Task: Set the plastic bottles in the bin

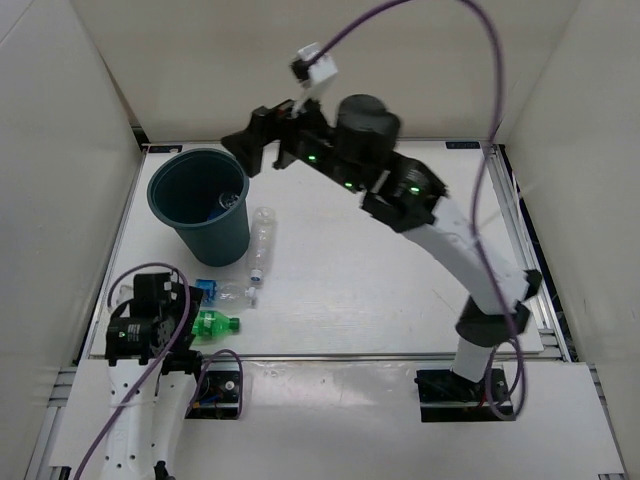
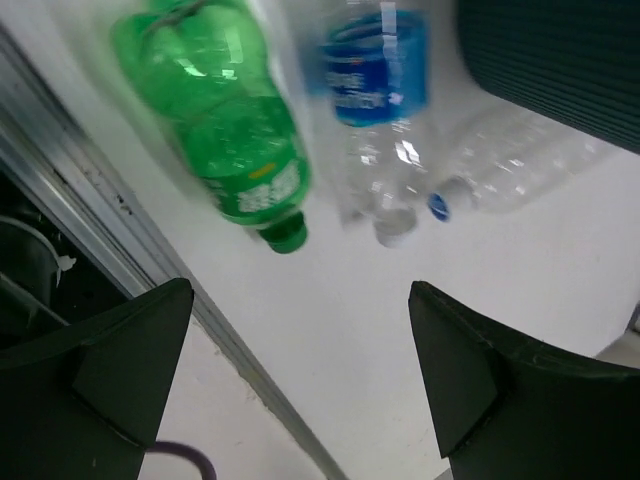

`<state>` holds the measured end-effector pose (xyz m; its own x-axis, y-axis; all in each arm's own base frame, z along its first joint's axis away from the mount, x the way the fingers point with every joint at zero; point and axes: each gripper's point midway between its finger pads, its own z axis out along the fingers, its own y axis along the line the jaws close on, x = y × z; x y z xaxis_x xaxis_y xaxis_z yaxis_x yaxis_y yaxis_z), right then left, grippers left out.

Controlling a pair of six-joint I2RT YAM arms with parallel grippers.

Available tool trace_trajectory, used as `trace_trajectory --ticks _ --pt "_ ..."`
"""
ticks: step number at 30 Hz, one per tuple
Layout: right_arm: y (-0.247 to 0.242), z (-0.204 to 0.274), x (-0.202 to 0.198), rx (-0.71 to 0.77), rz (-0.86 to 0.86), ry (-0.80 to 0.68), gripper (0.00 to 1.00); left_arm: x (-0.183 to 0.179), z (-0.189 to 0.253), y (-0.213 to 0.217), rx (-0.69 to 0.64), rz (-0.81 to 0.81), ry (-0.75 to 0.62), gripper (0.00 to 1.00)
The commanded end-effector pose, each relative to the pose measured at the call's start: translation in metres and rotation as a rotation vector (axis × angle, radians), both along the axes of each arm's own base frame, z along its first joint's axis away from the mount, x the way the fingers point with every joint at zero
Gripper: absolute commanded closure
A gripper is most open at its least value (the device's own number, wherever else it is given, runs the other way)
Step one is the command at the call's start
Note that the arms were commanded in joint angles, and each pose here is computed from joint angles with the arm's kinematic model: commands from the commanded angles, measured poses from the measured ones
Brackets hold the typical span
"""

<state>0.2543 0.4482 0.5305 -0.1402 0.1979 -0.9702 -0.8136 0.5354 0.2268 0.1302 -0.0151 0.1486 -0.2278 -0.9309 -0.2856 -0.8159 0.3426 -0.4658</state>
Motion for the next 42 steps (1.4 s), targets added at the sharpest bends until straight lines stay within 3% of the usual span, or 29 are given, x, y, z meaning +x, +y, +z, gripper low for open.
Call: trace_trajectory --ticks 1,7,12,18,24,27,30,32,36,38,42 --pt "-0.033 -0.004 -0.024 -0.074 -0.019 0.033 0.0 0.005 -0.024 -0.003 -0.123 0.19 0.007 0.0" --pt "-0.071 -0.023 -0.059 -0.174 -0.01 0.09 0.0 0.007 -0.078 -0.005 -0.196 0.324 0.091 0.04" --pt "-0.1 -0.036 -0.073 -0.203 -0.024 0.142 0.0 0.009 -0.104 -0.001 -0.156 0.331 0.194 0.04" --pt "-0.121 -0.043 -0.081 -0.227 -0.036 0.152 0.0 -0.003 -0.129 -0.008 -0.181 0.347 0.358 0.12" --pt "-0.127 -0.048 -0.073 -0.26 -0.08 0.127 0.0 -0.002 -0.127 -0.004 -0.174 0.345 0.371 0.43" --pt "-0.132 -0.048 -0.068 -0.267 -0.116 0.116 0.0 0.006 -0.096 0.004 -0.137 0.357 0.317 0.55" --pt "-0.134 -0.053 -0.066 -0.279 -0.129 0.119 0.0 0.007 -0.05 0.018 -0.077 0.395 0.241 0.56" --pt "-0.133 -0.058 -0.066 -0.29 -0.129 0.124 0.0 0.019 0.004 0.032 -0.032 0.419 0.097 0.63" --pt "-0.136 -0.058 -0.066 -0.284 -0.139 0.131 0.0 0.04 0.104 0.059 0.109 0.408 -0.172 0.63" --pt "-0.136 -0.058 -0.066 -0.284 -0.139 0.131 0.0 0.075 0.159 0.071 0.208 0.345 -0.355 0.63" --pt "-0.126 -0.061 -0.064 -0.285 -0.128 0.133 0.0 0.137 0.203 0.078 0.413 0.151 -0.49 0.62"
